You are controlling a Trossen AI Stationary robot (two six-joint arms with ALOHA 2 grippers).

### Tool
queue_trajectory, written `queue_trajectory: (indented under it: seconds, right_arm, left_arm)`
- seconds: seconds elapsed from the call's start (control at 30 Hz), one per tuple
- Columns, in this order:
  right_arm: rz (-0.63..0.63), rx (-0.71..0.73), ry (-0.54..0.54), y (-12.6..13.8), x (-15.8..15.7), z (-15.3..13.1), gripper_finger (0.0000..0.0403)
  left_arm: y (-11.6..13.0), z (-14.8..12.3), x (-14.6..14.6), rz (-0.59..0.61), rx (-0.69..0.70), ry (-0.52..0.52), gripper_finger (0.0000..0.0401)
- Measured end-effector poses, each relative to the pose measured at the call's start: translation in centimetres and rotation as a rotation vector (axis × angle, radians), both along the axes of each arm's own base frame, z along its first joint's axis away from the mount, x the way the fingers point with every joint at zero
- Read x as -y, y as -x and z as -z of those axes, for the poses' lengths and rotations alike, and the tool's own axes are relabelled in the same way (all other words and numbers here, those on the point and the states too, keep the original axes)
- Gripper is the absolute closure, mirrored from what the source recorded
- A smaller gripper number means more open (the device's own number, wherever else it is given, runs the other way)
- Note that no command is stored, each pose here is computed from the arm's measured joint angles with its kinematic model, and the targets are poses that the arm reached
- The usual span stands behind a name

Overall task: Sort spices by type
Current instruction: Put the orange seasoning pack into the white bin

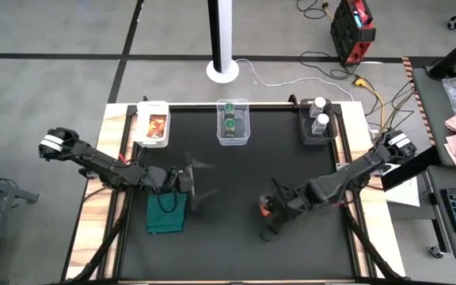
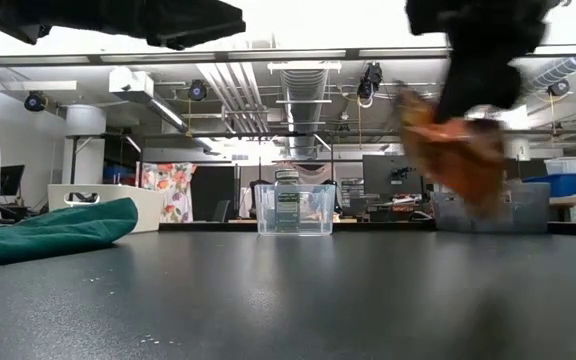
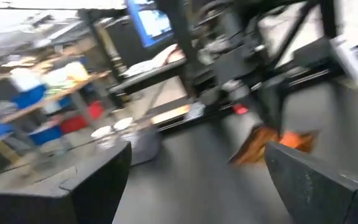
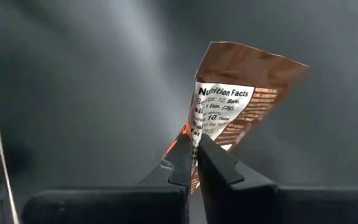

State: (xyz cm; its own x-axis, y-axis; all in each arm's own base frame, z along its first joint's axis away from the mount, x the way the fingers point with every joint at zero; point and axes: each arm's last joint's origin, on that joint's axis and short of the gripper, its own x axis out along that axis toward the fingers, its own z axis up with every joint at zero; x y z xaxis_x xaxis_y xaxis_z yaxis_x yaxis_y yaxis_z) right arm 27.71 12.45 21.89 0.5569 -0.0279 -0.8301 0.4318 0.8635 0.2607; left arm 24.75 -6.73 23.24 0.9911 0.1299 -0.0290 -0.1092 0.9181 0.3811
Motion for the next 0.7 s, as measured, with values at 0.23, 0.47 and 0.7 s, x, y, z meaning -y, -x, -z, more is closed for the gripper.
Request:
queue_trajectory:
  seconds: [0.23, 0.47, 0.7]
  right_arm:
    - [-0.469, 0.315, 0.023, -3.7, 2.0, 0.1, 0.0391]
    - [-0.764, 0.511, 0.013, -4.9, 3.8, -0.6, 0.0391]
    - [-0.783, 0.537, 0.061, -5.5, 5.2, -0.6, 0.0391]
  left_arm:
    - [0.0, 0.7, 0.9, 0.297, -0.063, 0.184, 0.0050]
    - [-0.4, 1.2, 1.1, 0.329, -0.078, 0.273, 0.0050]
    - [-1.7, 1.9, 1.5, 0.348, -0.094, 0.290, 0.0050]
